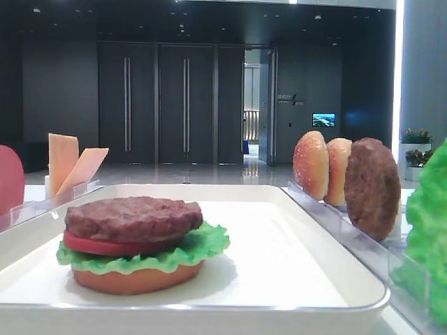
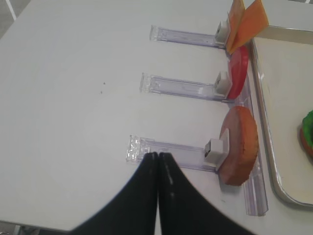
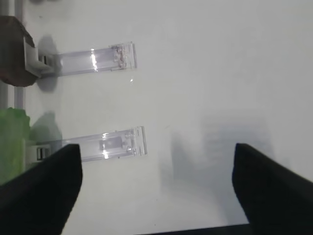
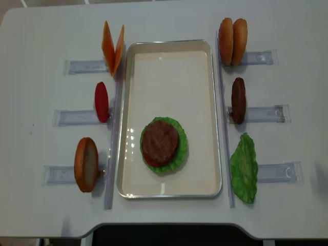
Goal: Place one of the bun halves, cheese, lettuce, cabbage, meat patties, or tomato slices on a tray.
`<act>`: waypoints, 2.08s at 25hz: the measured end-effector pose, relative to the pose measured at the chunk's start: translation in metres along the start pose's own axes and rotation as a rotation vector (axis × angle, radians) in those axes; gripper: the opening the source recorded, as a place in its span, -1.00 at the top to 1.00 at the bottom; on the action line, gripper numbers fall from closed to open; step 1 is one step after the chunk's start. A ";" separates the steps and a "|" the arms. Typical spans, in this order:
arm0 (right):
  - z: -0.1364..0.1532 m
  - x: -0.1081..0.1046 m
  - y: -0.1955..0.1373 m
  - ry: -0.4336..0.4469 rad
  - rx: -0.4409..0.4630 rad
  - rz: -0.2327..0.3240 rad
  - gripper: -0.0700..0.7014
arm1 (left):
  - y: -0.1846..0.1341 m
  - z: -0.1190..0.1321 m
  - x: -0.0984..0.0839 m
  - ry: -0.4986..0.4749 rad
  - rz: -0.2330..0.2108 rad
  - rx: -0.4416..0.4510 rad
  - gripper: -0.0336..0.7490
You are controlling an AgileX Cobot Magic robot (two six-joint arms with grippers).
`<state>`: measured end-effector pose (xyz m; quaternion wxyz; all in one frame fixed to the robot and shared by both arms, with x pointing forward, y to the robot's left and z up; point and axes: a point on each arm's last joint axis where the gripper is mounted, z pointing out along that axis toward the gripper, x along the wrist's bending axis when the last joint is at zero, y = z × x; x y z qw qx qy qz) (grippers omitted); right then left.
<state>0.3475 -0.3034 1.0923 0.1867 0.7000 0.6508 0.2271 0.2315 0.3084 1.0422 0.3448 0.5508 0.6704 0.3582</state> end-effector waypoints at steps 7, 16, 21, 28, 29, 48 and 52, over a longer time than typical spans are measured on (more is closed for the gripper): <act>-0.017 0.001 -0.068 -0.035 -0.193 -0.034 -0.72 | 0.000 0.000 0.000 0.000 0.000 0.000 0.97; -0.035 0.003 -0.109 -0.066 -0.481 -0.062 -0.72 | 0.000 0.000 0.000 0.000 0.000 0.000 0.97; -0.040 0.003 -0.115 -0.068 -0.549 -0.067 -0.72 | 0.000 0.000 0.000 0.000 0.000 0.000 0.97; -0.040 0.003 -0.115 -0.068 -0.553 -0.067 -0.72 | 0.000 0.000 0.000 0.000 0.000 0.000 0.97; -0.040 0.003 -0.115 -0.068 -0.552 -0.067 -0.72 | 0.000 0.000 0.000 0.000 0.000 0.000 0.97; -0.030 0.003 -0.123 -0.058 -0.453 -0.044 -0.72 | 0.000 0.000 0.000 0.000 0.000 0.000 0.97; -0.030 0.003 -0.123 -0.058 -0.453 -0.044 -0.72 | 0.000 0.000 0.000 0.000 0.000 0.000 0.97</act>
